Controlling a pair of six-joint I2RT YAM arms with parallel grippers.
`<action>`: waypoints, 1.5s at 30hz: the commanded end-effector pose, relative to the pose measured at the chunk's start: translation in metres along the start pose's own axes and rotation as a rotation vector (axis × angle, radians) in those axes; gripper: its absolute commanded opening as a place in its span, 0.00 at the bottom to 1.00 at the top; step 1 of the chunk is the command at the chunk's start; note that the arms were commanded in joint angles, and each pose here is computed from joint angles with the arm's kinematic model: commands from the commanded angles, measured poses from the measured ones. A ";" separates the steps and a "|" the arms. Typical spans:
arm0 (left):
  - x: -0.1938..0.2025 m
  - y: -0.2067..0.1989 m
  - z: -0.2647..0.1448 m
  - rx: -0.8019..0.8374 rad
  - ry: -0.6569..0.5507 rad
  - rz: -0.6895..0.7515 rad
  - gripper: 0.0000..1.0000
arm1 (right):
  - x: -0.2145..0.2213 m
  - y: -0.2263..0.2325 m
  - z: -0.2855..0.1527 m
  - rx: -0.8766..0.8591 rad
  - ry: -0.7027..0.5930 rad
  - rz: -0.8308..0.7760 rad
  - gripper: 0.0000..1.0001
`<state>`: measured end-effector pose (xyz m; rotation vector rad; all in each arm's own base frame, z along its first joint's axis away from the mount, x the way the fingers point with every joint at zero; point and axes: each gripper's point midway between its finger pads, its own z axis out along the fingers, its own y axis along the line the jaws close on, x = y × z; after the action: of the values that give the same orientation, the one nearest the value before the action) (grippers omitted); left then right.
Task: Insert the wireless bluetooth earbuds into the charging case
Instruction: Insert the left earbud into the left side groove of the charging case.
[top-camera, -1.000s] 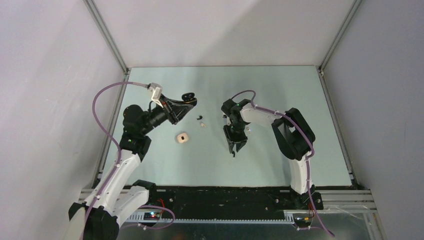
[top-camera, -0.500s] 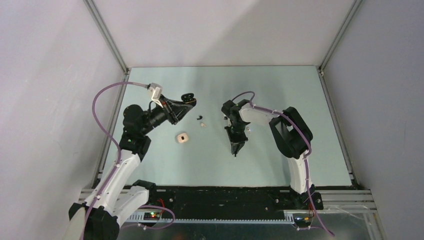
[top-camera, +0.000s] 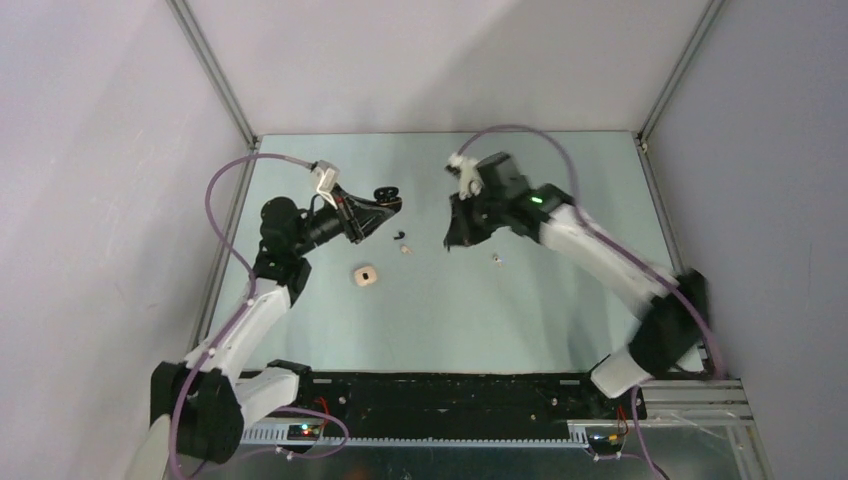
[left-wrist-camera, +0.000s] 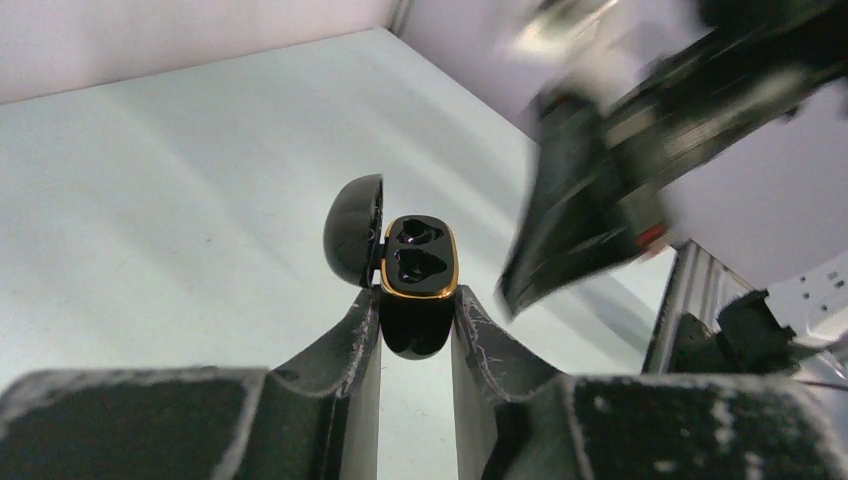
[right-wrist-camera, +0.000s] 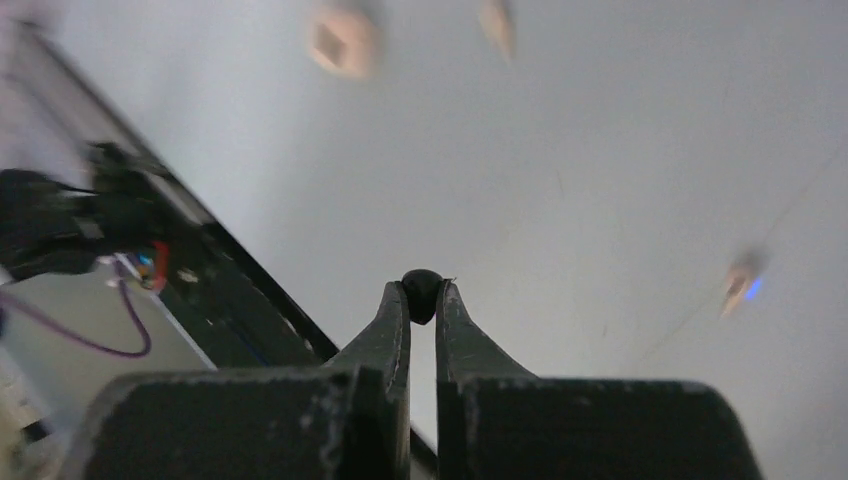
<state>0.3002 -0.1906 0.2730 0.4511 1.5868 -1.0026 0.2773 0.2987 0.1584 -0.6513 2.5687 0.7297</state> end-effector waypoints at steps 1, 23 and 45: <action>-0.045 -0.027 0.008 0.188 -0.098 0.098 0.00 | -0.081 0.084 -0.127 -0.231 -0.630 -0.441 0.00; -0.024 -0.123 -0.027 0.604 -0.004 0.219 0.00 | -0.105 0.210 -0.212 -0.407 -1.122 -1.152 0.00; -0.032 -0.122 -0.025 0.580 -0.027 0.217 0.00 | -0.080 0.211 -0.200 -0.458 -1.002 -1.127 0.00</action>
<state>0.2070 -0.2324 0.3368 0.9777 1.2048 -1.2975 0.1936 0.3764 0.4136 -1.2698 0.9328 0.8613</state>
